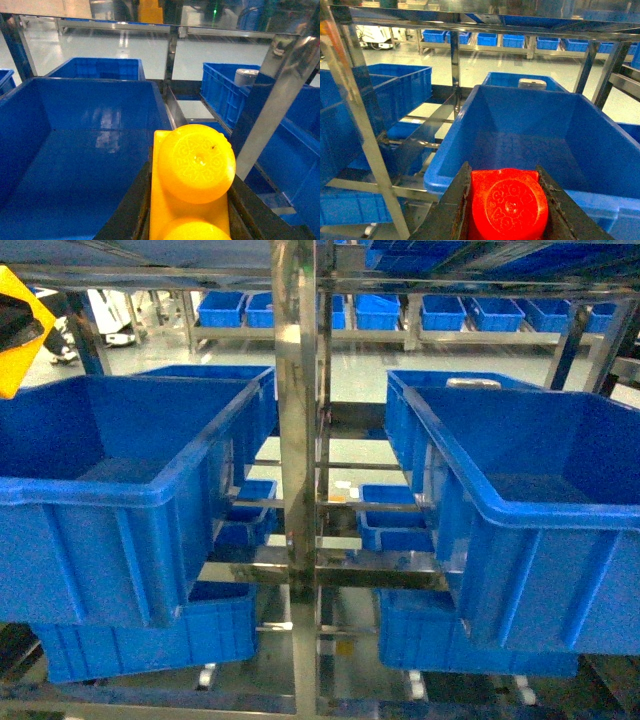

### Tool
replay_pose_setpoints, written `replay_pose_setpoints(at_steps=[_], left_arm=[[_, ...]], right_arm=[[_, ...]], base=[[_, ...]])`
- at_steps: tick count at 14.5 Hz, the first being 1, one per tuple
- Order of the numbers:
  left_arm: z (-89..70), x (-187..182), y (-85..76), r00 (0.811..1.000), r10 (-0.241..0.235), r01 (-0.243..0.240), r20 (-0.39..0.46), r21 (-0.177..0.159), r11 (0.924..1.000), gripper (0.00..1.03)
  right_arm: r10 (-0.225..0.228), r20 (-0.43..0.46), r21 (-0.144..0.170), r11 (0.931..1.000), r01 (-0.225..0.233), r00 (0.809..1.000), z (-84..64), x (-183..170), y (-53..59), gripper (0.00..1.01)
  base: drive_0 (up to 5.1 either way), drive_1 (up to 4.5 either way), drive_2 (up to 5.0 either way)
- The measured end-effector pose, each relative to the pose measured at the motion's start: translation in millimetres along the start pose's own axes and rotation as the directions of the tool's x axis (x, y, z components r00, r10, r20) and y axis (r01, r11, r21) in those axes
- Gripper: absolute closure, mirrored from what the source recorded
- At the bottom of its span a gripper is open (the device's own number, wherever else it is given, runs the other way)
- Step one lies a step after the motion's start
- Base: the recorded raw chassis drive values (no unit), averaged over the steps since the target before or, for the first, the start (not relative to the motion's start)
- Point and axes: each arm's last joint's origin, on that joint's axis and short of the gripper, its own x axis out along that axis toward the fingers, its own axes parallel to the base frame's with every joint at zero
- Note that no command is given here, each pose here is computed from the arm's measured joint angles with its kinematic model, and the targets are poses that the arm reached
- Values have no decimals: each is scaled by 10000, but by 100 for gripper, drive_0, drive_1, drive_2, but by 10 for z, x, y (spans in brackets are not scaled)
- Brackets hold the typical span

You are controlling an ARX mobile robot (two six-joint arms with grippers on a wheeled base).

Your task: Sort and place red and yellow blocks in left bins

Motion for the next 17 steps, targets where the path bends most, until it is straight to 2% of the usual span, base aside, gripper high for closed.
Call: replay_pose_setpoints(at_steps=[3, 8, 10, 12, 14, 16, 17], left_arm=[[2, -1, 0, 10000, 2, -2, 19, -3, 10000, 76], [-12, 7, 1, 10000, 17, -17, -75, -6, 10000, 76], [-11, 7, 1, 10000, 8, -8, -61, -6, 10000, 76], [-10, 7, 0, 10000, -4, 4, -58, -5, 10000, 76], [-10, 7, 1, 10000, 15, -15, -56, -5, 10000, 76], [-11, 7, 1, 10000, 8, -8, -61, -6, 10000, 76], [-11, 7, 1, 10000, 8, -8, -61, -2, 10000, 76]], right_arm=[[0, 11, 1, 10000, 0, 10000, 1, 0, 0, 74], [-27, -107, 6, 10000, 27, 9999, -23, 20, -20, 74], [-270, -474, 26, 9996, 271, 9985, -120, 131, -92, 74], [-184, -874, 97, 9998, 193, 9960, -198, 391, -186, 74], [-68, -873, -82, 9999, 61, 9962, -233, 750, -302, 74], [-580, -1749, -288, 9981, 538, 9829, -436, 1167, -507, 74], [-690, -2376, -232, 9976, 654, 9689, -556, 1334, -593, 74]], base=[[8, 434, -418], [0, 0, 0], [0, 0, 0], [0, 0, 0], [0, 0, 0], [0, 0, 0], [0, 0, 0]])
